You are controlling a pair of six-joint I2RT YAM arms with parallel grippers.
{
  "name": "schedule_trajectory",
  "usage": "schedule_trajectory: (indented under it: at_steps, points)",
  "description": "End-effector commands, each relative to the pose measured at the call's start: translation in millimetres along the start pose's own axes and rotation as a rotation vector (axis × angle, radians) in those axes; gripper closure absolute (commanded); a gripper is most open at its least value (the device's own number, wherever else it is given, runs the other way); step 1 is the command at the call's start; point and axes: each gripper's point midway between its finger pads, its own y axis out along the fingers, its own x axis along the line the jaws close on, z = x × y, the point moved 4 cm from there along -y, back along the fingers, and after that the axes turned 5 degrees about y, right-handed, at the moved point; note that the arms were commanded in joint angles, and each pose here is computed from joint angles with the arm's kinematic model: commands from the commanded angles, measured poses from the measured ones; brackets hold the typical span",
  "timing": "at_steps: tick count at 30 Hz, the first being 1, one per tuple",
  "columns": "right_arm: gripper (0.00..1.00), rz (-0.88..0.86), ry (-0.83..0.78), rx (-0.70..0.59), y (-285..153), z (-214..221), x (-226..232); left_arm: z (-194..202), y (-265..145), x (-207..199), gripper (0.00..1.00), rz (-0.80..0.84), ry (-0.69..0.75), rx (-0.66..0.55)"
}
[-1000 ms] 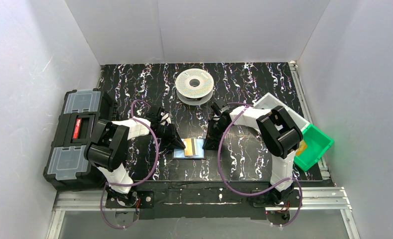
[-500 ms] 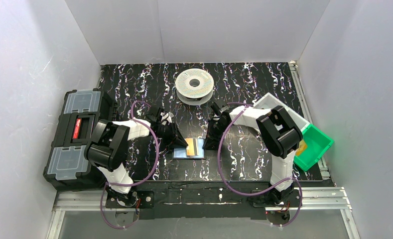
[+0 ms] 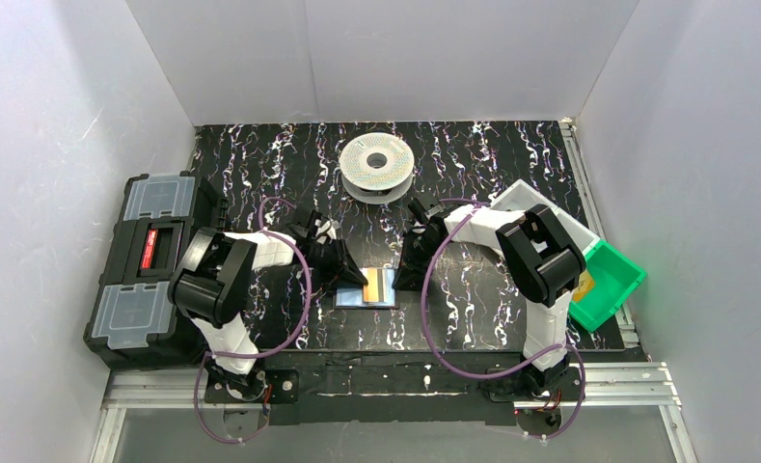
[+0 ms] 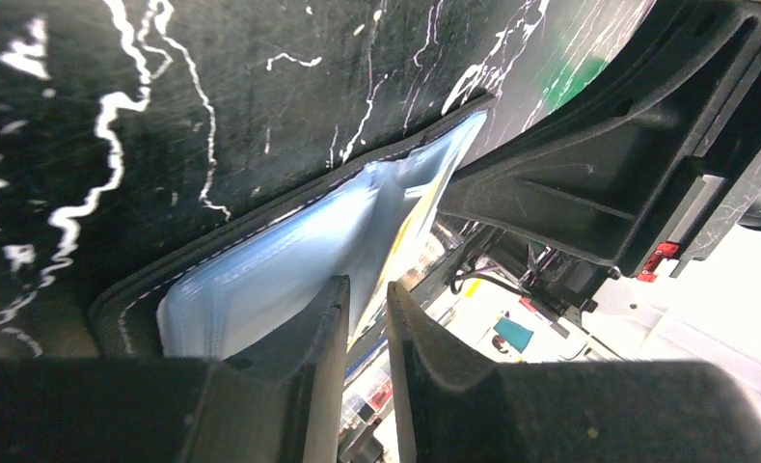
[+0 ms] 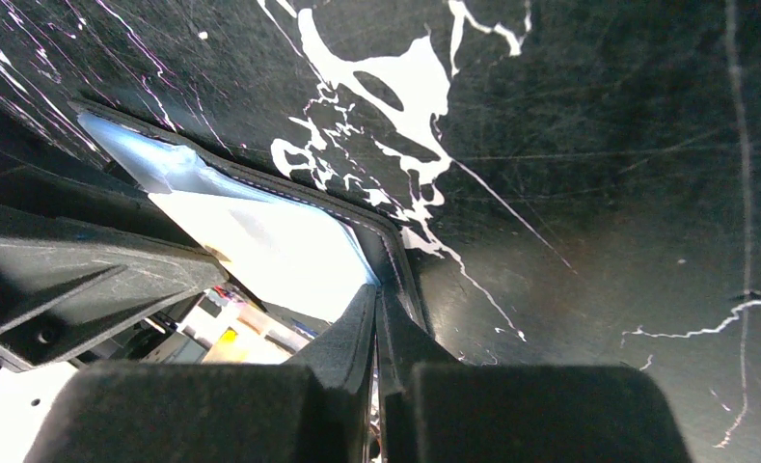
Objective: Take the credit cards out of the card holder
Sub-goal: Remove the credit card from the card holder.
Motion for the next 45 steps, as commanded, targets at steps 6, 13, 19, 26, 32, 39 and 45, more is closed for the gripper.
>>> schedule_trajectory:
  at_steps: [6, 13, 19, 26, 32, 39, 45]
  points:
    - [0.93, 0.086, 0.008, -0.029, 10.6, -8.2, -16.6, 5.3, 8.5, -6.9, 0.84, 0.017, 0.007, 0.038]
    - [0.93, 0.088, 0.010, -0.027, 10.7, -7.7, -17.3, 5.9, 3.6, -6.0, 1.00, -0.013, 0.012, 0.030]
    - [0.94, 0.085, 0.007, -0.027, 10.2, -6.8, -17.7, 1.5, -19.7, 3.4, 1.00, -0.118, 0.010, 0.000]
    - [0.94, 0.084, 0.007, -0.027, 10.9, -7.1, -17.8, 1.5, -36.3, 9.0, 1.00, -0.157, 0.031, -0.009]
    - [0.94, 0.082, 0.003, -0.026, 10.3, -6.8, -17.5, 2.0, -44.1, 6.6, 1.00, -0.179, 0.049, -0.026]
    - [0.94, 0.079, -0.001, -0.028, 9.6, -7.2, -16.3, 1.4, -63.6, 3.4, 1.00, -0.263, 0.099, -0.073]
    - [0.93, 0.058, -0.012, -0.038, 4.2, -6.2, -11.1, 2.9, -75.1, -8.5, 1.00, -0.253, 0.135, -0.094]
